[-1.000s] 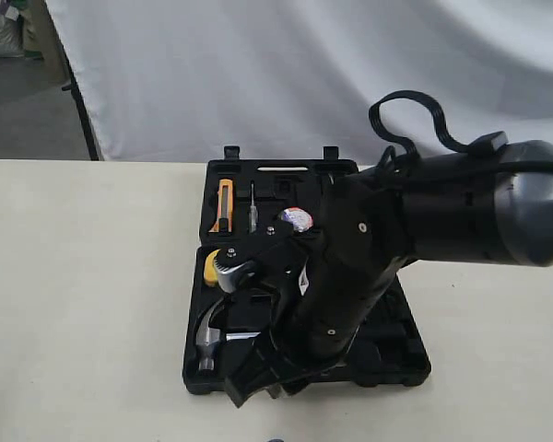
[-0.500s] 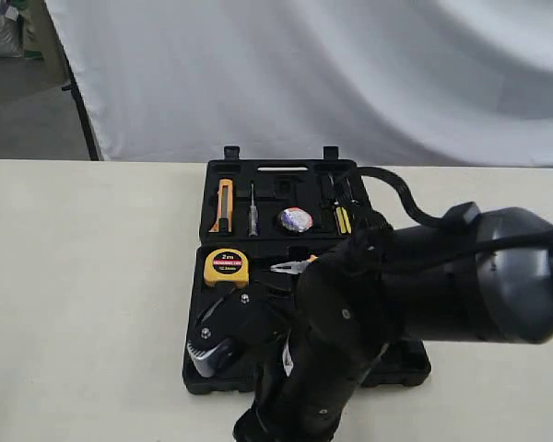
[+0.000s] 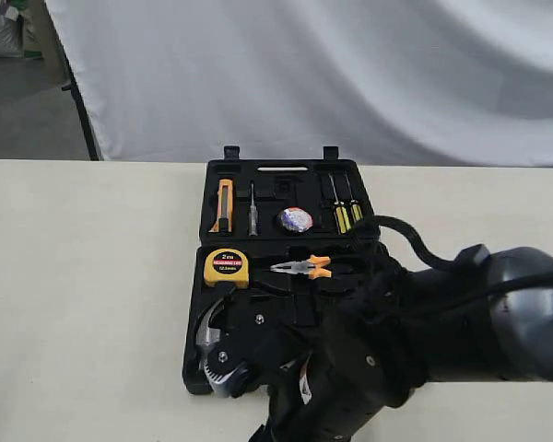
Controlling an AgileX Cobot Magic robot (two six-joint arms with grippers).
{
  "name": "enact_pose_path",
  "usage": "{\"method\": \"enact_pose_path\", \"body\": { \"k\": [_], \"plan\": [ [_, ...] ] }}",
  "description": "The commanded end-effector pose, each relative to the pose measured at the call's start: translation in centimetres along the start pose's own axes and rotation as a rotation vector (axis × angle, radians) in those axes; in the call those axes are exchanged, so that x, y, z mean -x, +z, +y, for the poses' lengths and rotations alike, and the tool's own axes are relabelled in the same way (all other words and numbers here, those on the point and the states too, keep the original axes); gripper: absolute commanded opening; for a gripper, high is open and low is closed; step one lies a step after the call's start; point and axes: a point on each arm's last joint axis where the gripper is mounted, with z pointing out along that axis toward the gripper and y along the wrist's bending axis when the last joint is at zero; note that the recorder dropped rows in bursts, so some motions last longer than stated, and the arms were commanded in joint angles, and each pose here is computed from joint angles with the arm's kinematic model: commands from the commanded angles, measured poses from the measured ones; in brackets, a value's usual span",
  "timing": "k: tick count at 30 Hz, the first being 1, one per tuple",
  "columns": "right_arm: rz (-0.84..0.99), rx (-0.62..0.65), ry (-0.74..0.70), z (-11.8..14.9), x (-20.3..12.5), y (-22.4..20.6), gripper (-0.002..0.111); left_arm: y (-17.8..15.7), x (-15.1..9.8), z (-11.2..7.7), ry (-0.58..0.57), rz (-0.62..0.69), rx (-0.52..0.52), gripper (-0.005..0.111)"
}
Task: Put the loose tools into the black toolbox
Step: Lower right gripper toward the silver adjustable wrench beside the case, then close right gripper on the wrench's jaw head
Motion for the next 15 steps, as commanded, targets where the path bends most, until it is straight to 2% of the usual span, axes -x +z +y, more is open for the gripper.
{"method": "enact_pose_path", "body": {
  "k": [1, 10, 12, 15],
  "plan": [
    [0.013, -0.007, -0.016, -0.1, -0.2, 0.9, 0.052, 0.0, 0.2, 0.1, 0.000, -0.020, 0.021, 0.001],
    [0.153, 0.001, -0.046, 0.1, -1.6, 5.1, 0.049, 0.0, 0.2, 0.1, 0.000, -0.020, 0.021, 0.001],
    [0.164, -0.007, -0.065, 0.0, -1.7, 5.4, 0.038, 0.0, 0.2, 0.1, 0.000, -0.020, 0.021, 0.001],
    [0.164, -0.009, -0.071, -0.1, -1.7, 5.4, 0.015, 0.0, 0.2, 0.1, 0.000, -0.020, 0.021, 0.001]
  ]
}}
